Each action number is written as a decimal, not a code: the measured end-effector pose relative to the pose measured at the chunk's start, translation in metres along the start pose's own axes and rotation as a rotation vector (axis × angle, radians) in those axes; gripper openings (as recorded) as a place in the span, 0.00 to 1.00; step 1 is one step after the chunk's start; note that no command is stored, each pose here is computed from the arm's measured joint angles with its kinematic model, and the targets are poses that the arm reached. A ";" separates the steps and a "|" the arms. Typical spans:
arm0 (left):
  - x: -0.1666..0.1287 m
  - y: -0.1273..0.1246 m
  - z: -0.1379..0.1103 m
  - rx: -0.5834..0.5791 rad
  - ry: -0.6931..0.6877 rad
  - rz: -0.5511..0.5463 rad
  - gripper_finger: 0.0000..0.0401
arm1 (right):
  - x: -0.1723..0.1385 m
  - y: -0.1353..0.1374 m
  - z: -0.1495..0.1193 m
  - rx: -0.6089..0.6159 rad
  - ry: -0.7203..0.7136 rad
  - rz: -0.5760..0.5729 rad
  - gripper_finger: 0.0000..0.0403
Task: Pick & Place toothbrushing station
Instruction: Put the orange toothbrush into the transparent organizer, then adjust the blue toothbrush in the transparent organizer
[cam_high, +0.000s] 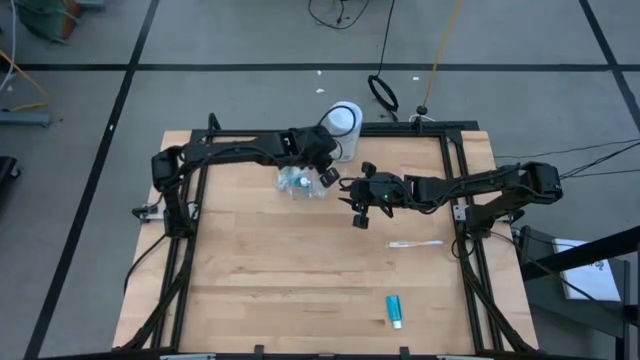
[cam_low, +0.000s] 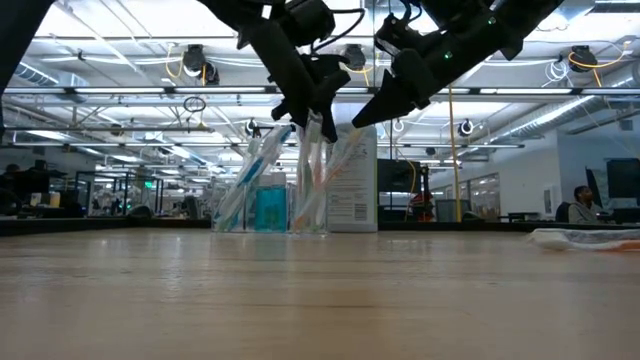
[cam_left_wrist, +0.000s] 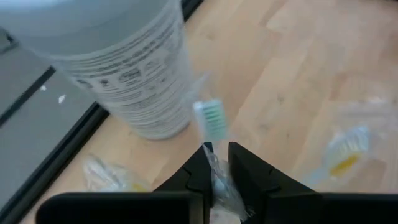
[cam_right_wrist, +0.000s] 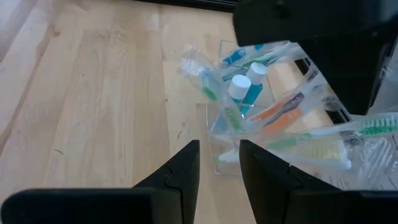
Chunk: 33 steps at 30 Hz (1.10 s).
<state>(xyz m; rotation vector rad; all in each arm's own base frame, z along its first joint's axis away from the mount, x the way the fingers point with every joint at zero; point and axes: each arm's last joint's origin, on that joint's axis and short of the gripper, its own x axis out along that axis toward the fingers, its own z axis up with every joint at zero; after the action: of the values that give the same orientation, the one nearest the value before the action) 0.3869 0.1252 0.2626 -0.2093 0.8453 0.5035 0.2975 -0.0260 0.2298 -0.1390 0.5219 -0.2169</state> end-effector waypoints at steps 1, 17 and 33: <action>-0.001 -0.001 0.000 0.024 0.000 -0.002 0.12 | 0.000 0.000 0.000 0.000 0.001 0.000 0.26; -0.026 -0.009 -0.002 0.213 -0.002 0.040 0.46 | 0.000 0.000 0.000 0.000 0.002 0.000 0.26; -0.062 -0.011 -0.037 0.245 0.141 0.101 0.50 | 0.000 0.000 -0.001 0.048 0.007 0.001 0.26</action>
<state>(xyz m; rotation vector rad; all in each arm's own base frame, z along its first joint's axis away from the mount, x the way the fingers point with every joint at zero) 0.3337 0.0804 0.2849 0.0233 1.0501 0.4784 0.2972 -0.0261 0.2293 -0.0912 0.5234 -0.2289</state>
